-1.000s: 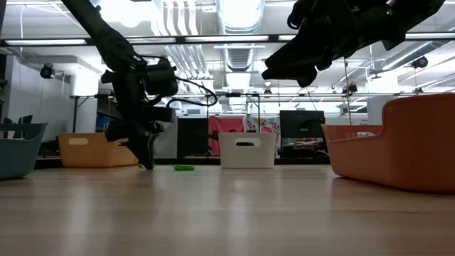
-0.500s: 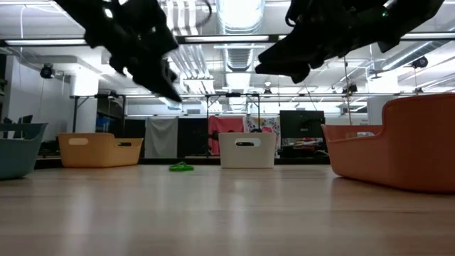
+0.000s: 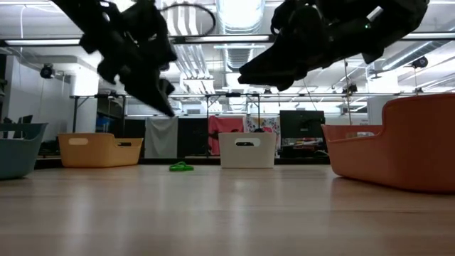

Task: Sort rubber bands into baskets
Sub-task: Put the green rubber band into the white bin

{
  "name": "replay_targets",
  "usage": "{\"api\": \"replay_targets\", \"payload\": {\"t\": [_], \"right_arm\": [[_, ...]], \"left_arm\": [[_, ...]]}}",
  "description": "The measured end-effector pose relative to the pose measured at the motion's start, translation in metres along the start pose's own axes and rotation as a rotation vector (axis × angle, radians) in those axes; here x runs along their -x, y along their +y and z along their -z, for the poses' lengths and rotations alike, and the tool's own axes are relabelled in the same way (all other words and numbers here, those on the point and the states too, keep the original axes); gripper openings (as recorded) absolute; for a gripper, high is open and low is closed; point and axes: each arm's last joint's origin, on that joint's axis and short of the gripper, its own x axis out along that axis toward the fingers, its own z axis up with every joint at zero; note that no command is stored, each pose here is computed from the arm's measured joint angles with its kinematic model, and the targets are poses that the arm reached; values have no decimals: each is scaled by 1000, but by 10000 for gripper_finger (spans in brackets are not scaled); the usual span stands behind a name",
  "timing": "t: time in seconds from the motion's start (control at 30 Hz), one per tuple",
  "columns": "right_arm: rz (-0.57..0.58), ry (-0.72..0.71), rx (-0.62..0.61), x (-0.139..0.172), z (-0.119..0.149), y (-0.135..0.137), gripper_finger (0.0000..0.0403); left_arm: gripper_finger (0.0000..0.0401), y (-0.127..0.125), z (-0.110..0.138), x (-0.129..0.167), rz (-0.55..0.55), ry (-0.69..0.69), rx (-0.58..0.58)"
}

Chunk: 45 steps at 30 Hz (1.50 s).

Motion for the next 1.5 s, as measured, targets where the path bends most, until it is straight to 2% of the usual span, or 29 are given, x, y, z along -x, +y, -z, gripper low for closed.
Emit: {"api": "replay_targets", "payload": {"t": [0.07, 0.33, 0.43, 0.57, 0.7, 0.8, 0.87, 1.03, 1.23, 1.5], "right_arm": [[-1, 3, -10, 3, -2, 0, 183], [-3, 34, -51, 10, -5, 0, 183], [-4, 35, -52, 10, -5, 0, 183], [-5, 41, -55, 10, -4, 0, 183], [-5, 43, -59, 10, -4, 0, 183], [-5, 43, -60, 10, -4, 0, 183], [-5, 43, -60, 10, -4, 0, 183], [-5, 43, -64, 10, -4, 0, 183], [-5, 44, -74, 10, -4, 0, 183], [-1, 49, -73, 8, -2, 0, 183]], "left_arm": [[13, 1, 8, -12, -4, 26, -18], [78, 10, 28, -47, -195, 92, -48], [106, 13, 38, -60, -249, 160, -46], [132, 14, 47, -73, -243, 202, -42], [141, 15, 50, -78, -245, 217, -22], [130, 15, 50, -78, -246, 212, -19], [108, 14, 49, -78, -244, 204, -21], [14, 14, 49, -78, -237, 195, -36], [2, 15, 44, -70, -249, 159, -22], [0, 6, 8, -24, -148, -129, 14]]}}
